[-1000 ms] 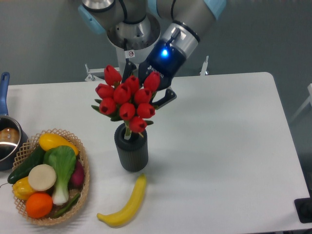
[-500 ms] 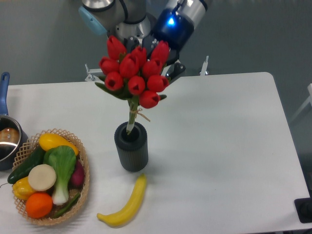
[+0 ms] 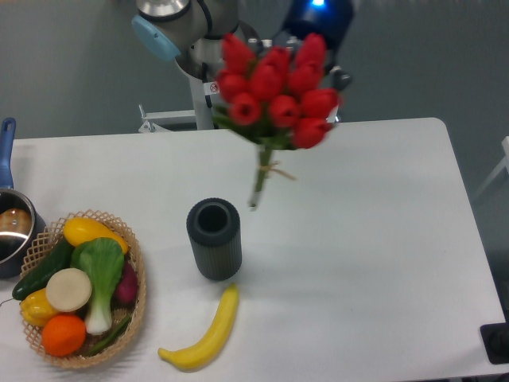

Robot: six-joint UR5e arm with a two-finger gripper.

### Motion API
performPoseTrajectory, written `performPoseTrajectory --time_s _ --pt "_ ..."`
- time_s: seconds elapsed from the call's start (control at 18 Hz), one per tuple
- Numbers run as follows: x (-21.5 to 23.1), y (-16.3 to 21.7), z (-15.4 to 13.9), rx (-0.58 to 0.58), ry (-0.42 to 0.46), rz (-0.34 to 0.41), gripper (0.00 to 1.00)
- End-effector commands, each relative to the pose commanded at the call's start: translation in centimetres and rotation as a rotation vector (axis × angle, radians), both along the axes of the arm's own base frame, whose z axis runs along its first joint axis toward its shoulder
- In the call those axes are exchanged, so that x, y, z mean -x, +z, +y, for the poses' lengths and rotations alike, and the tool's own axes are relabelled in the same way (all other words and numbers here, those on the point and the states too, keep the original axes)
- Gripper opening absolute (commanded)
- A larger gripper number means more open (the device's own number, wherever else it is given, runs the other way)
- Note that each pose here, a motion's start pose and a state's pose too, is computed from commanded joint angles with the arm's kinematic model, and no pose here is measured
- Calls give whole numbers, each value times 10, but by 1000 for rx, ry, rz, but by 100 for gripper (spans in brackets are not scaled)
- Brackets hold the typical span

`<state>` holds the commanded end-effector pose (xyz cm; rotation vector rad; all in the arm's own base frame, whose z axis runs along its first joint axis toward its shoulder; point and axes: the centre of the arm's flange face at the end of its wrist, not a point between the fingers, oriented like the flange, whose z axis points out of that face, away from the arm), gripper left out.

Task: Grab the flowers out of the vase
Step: 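Carry the tulip bunch up and away from the vase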

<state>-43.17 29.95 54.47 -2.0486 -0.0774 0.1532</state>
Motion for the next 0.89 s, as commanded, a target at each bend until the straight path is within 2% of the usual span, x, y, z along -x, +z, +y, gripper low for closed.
performPoseTrajectory --time_s 0.28,0.56,0.89 --pt "61 -27 -43 31 92 -19 44" --pt "94 -52 -57 208 171 7 44" --pt "100 -57 -59 230 177 8 44"
